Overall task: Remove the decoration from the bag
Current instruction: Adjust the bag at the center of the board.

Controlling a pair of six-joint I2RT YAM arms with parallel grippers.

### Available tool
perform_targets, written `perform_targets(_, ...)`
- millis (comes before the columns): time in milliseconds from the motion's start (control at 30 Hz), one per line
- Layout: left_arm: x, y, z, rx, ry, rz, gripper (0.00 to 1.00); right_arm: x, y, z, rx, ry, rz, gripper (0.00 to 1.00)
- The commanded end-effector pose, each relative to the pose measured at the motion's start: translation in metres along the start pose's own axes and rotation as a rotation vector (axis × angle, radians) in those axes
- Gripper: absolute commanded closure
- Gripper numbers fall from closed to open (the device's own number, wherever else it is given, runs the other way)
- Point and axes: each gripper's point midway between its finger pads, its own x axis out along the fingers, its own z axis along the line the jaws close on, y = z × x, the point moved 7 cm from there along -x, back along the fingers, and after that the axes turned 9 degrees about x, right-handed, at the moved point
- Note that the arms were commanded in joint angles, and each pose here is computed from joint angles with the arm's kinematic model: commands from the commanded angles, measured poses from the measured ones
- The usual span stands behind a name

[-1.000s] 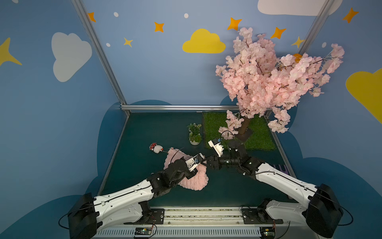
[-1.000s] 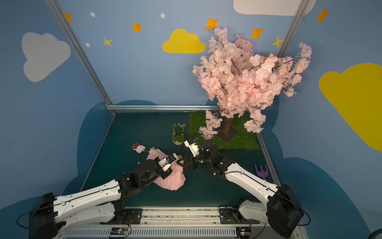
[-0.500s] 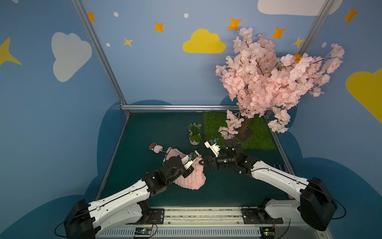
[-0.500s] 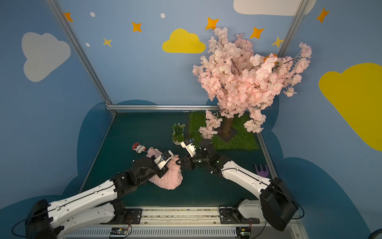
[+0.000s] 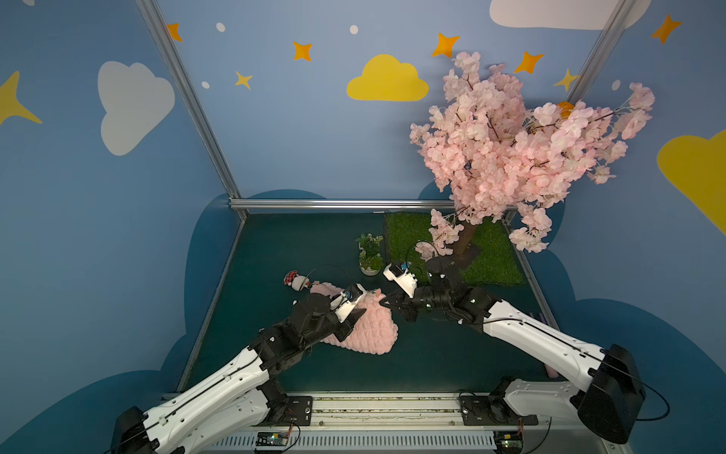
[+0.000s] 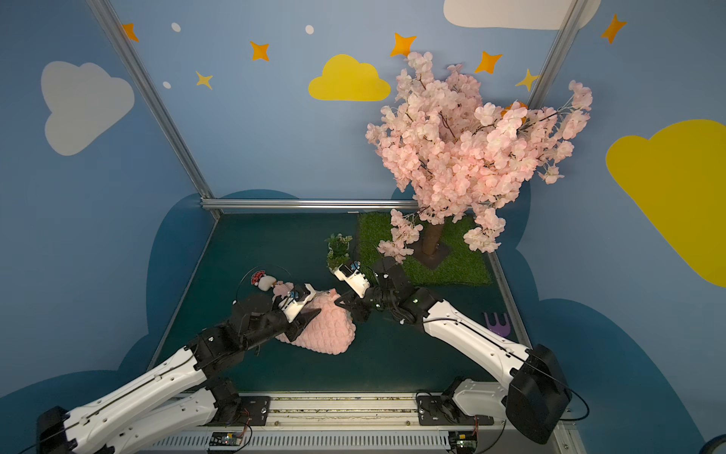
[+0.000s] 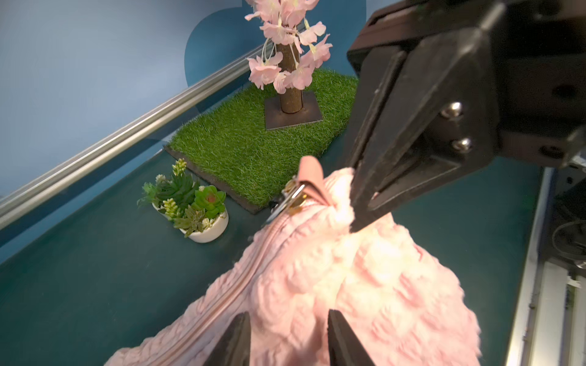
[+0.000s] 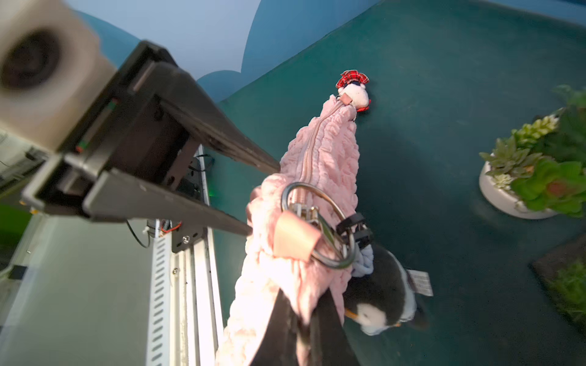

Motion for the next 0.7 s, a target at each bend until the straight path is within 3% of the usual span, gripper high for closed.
perform_targets(0, -0.011, -0.013, 0.002, -0.169, 0.108, -0.022, 0.58, -0.016, -0.018, 0.009, -0.154, 0.031, -0.050, 1.00)
perform_targets(133, -0.009, -0.025, 0.005, -0.427, 0.145, -0.061, 0.59, -0.017, -0.021, 0.014, -0.174, 0.014, -0.052, 1.00)
perform_targets(333, 0.006, -0.025, -0.003, -0.844, 0.211, -0.044, 0.60, -0.012, 0.018, 0.011, -0.129, 0.023, -0.013, 1.00)
perform_targets(467, 0.008, -0.035, -0.007, -0.975, 0.207, -0.019, 0.60, -0.014, 0.036, 0.012, -0.115, 0.029, -0.002, 1.00)
perform_targets(667, 0.017, -0.031, -0.020, -1.165, 0.226, 0.111, 0.60, -0.011, 0.054, 0.018, -0.120, 0.015, 0.015, 1.00)
